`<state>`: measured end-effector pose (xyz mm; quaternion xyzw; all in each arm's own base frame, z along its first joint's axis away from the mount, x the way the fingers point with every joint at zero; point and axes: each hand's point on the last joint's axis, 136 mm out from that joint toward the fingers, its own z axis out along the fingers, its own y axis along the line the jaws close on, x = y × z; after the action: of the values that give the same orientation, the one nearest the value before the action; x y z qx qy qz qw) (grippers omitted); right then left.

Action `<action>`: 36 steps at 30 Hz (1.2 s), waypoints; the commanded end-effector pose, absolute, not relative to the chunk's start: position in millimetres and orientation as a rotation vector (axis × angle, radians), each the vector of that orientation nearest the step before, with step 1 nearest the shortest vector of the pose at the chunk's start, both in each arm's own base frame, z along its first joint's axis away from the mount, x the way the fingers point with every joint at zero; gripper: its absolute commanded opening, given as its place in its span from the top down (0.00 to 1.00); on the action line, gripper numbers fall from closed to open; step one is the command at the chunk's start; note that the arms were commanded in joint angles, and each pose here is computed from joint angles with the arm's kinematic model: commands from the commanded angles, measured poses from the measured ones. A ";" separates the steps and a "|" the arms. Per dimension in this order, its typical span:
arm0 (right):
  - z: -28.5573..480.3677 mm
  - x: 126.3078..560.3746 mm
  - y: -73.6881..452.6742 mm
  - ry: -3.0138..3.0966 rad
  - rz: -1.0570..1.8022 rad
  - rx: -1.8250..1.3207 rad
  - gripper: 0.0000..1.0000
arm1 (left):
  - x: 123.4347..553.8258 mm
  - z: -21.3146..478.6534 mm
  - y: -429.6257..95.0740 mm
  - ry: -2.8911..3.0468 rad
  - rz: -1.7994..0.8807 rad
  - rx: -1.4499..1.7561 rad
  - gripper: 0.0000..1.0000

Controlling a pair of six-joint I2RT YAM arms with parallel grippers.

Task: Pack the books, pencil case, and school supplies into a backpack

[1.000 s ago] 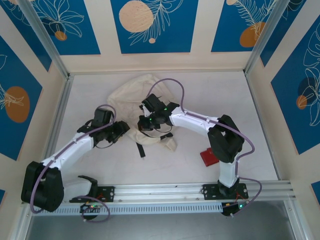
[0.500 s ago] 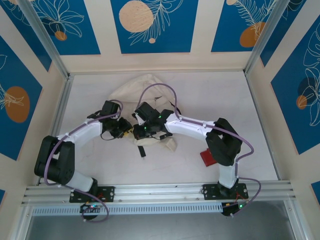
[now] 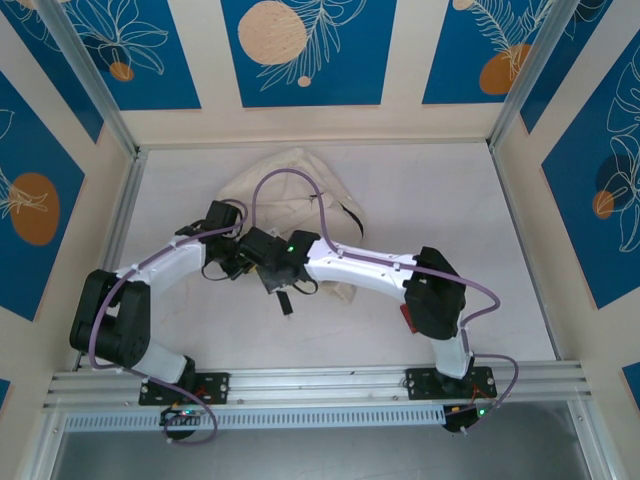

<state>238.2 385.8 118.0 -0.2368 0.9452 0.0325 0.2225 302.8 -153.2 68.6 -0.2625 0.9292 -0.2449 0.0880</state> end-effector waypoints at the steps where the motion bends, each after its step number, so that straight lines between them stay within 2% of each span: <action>1: 121.9 228.6 324.3 2.675 -0.251 -0.486 1.00 | 315.2 68.2 -135.7 2.721 -0.601 -0.811 1.00; 8: 129.6 240.1 285.7 2.698 -0.315 -0.237 1.00 | 312.8 64.1 -130.8 2.722 -0.576 -0.818 1.00; 27: 134.5 279.9 204.5 2.688 -0.359 0.021 1.00 | 311.6 73.5 -101.7 2.695 -0.529 -0.824 1.00; 32: 137.9 289.9 205.7 2.679 -0.273 -0.007 1.00 | 311.2 79.0 -96.2 2.694 -0.514 -0.801 1.00; 36: 138.1 295.5 245.2 2.680 -0.012 -0.220 1.00 | 311.4 84.5 -85.2 2.684 -0.491 -0.793 1.00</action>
<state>296.5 240.0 129.8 -0.0177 0.9750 -0.0286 0.2196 310.0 -119.6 79.5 -0.2630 0.9297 -0.2280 0.1208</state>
